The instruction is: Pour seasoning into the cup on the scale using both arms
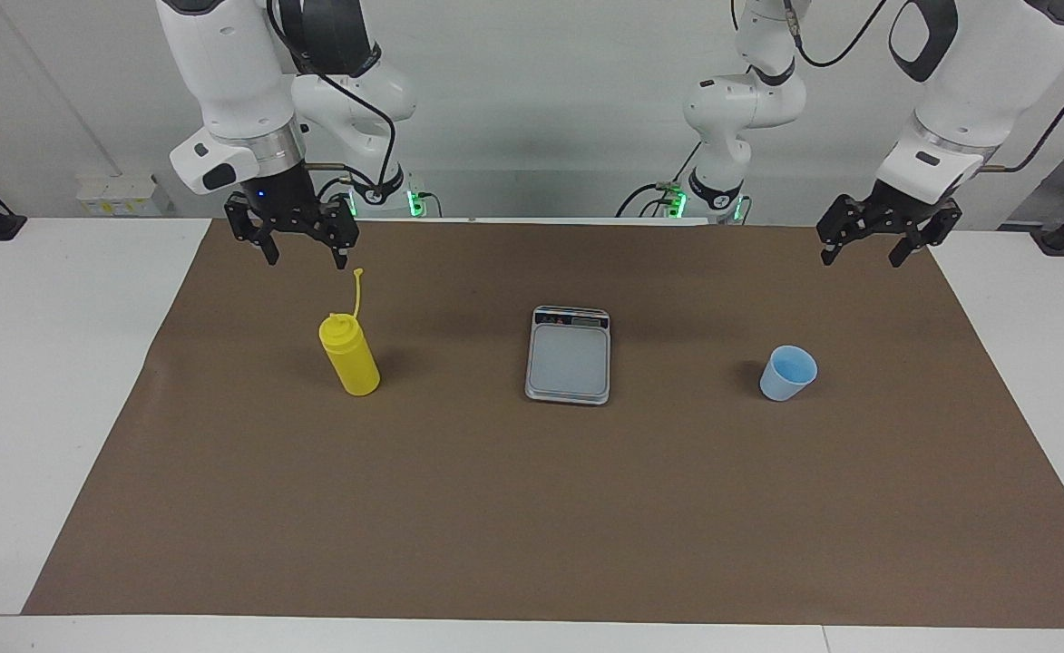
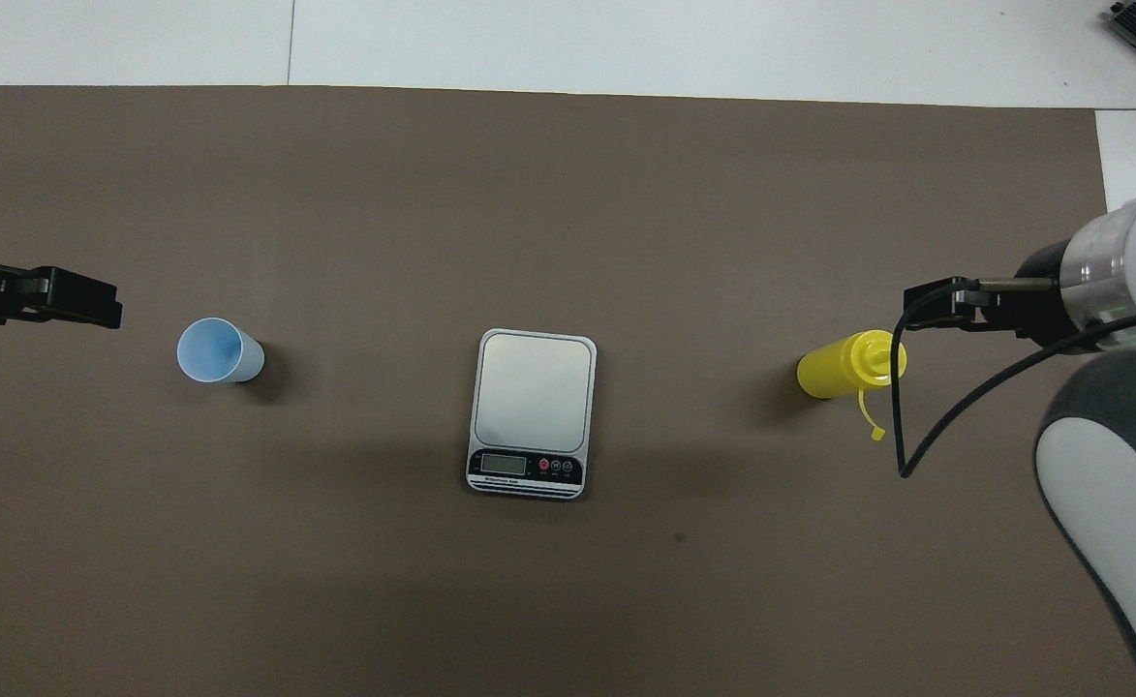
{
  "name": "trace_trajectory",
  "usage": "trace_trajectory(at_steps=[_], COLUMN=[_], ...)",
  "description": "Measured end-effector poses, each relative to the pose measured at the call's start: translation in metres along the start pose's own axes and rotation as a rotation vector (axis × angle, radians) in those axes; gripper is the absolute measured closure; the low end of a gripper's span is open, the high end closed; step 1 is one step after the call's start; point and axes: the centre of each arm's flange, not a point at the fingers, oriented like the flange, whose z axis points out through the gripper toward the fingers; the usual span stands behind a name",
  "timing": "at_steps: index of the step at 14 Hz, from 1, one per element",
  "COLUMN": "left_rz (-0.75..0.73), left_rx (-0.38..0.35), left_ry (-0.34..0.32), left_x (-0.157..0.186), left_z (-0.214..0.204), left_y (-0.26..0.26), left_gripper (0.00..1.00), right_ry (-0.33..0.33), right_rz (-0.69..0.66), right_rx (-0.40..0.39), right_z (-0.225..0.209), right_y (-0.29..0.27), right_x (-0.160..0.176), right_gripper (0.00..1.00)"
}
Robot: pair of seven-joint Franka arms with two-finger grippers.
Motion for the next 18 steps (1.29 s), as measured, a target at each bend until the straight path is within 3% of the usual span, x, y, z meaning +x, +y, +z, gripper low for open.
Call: trace_trajectory(at_steps=[14, 18], left_rz=[-0.008, -0.048], left_rx=[-0.001, -0.002], left_ry=[0.005, 0.027], left_x=[0.002, 0.013], left_z=[0.009, 0.069], left_y=[-0.016, -0.04], left_gripper=[0.0, 0.0], right_ry=[0.0, 0.0], right_rz=[0.0, 0.0], right_rx=[0.0, 0.0], right_z=[0.0, 0.0], right_y=[0.0, 0.0], right_x=[0.0, 0.0], right_gripper=[0.0, 0.0])
